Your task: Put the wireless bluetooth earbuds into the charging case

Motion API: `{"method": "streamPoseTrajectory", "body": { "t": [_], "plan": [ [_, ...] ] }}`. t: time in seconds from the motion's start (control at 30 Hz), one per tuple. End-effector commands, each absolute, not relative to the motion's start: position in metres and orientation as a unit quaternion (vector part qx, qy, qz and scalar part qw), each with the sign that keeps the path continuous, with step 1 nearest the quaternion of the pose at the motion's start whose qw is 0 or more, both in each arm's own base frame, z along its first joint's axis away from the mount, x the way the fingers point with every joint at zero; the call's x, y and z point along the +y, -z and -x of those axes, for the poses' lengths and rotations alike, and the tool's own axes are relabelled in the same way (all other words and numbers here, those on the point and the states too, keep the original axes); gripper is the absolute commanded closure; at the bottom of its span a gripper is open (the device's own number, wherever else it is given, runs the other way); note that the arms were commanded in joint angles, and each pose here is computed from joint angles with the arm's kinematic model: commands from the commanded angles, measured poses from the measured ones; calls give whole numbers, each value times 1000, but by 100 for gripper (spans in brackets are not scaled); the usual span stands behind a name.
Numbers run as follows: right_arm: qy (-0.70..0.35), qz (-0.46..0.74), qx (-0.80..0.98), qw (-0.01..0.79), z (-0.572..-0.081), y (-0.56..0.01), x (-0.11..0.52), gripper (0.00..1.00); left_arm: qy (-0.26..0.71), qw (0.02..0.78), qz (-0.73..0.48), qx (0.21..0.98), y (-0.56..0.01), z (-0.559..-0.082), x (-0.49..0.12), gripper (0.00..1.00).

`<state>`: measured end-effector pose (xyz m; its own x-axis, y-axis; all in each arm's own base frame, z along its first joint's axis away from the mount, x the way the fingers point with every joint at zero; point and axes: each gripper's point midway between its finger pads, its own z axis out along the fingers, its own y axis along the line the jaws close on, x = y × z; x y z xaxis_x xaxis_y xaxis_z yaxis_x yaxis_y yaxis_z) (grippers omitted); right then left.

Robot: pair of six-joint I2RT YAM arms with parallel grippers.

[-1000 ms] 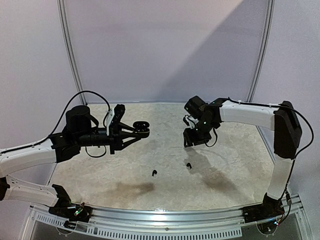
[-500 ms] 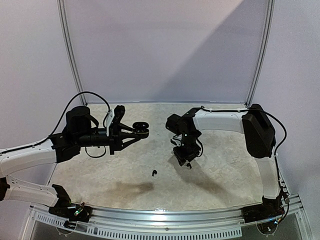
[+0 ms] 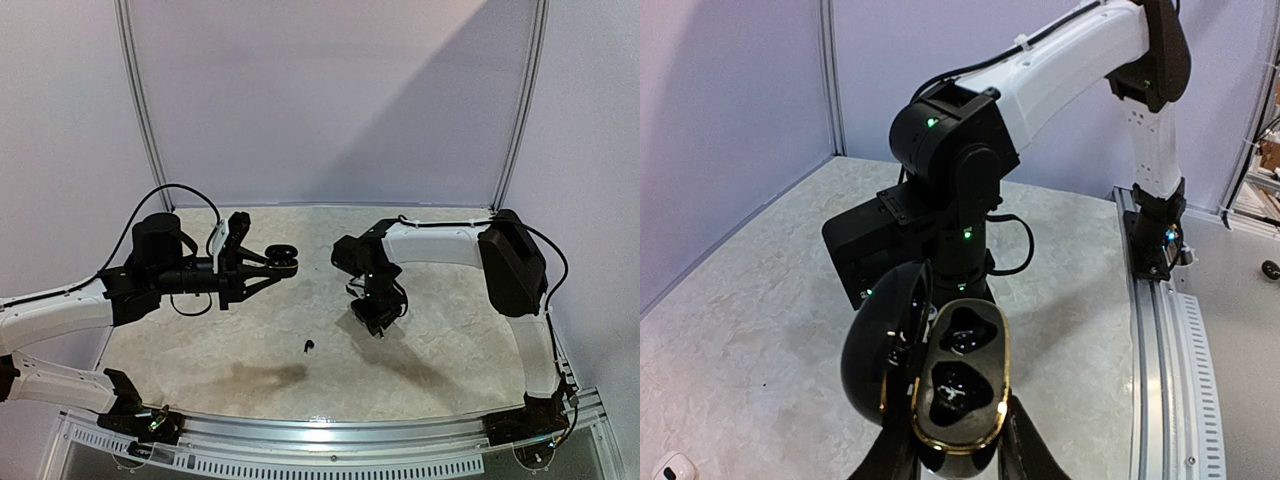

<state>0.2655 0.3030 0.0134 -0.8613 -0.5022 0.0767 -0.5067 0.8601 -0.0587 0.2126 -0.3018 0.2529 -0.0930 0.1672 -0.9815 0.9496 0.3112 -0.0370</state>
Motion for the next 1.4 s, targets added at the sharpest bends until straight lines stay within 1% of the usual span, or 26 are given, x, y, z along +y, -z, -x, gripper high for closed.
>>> {"method": "streamPoseTrajectory", "body": {
  "t": [0.0, 0.13, 0.3, 0.4, 0.53, 0.77, 0.87, 1.03, 1.2, 1.33, 1.37],
  "plan": [
    [-68, -265, -962, 28, -268, -5, 297, 72, 382, 509, -444, 631, -250, -211, -296, 100],
    [-52, -267, -962, 19, -274, -7, 308, 72, 381, 509, -444, 631, -250, -211, -296, 100],
    [-45, -270, -962, 27, -272, -2, 311, 73, 381, 509, -445, 630, -251, -211, -296, 100],
    [-48, -268, -962, 33, -270, -1, 309, 79, 380, 510, -446, 630, -252, -211, -296, 100],
    [-54, -267, -962, 32, -269, -2, 306, 80, 380, 509, -447, 631, -250, -211, -296, 100],
    [-51, -265, -962, 29, -270, -9, 306, 99, 380, 509, -447, 630, -251, -210, -296, 100],
    [-43, -264, -963, 6, -276, -27, 311, 100, 379, 512, -445, 629, -253, -211, -295, 100],
    [-11, -260, -962, -84, -301, -94, 327, 100, 356, 550, -430, 621, -265, -223, -292, 100],
    [101, -269, -923, -254, -320, -205, 367, 100, 323, 597, -427, 597, -276, -234, -291, 100],
    [209, -299, -838, -404, -303, -305, 407, 100, 294, 640, -414, 576, -289, -244, -291, 100],
    [228, -313, -814, -433, -297, -319, 417, 100, 287, 650, -408, 573, -293, -248, -290, 100]
  ]
}}
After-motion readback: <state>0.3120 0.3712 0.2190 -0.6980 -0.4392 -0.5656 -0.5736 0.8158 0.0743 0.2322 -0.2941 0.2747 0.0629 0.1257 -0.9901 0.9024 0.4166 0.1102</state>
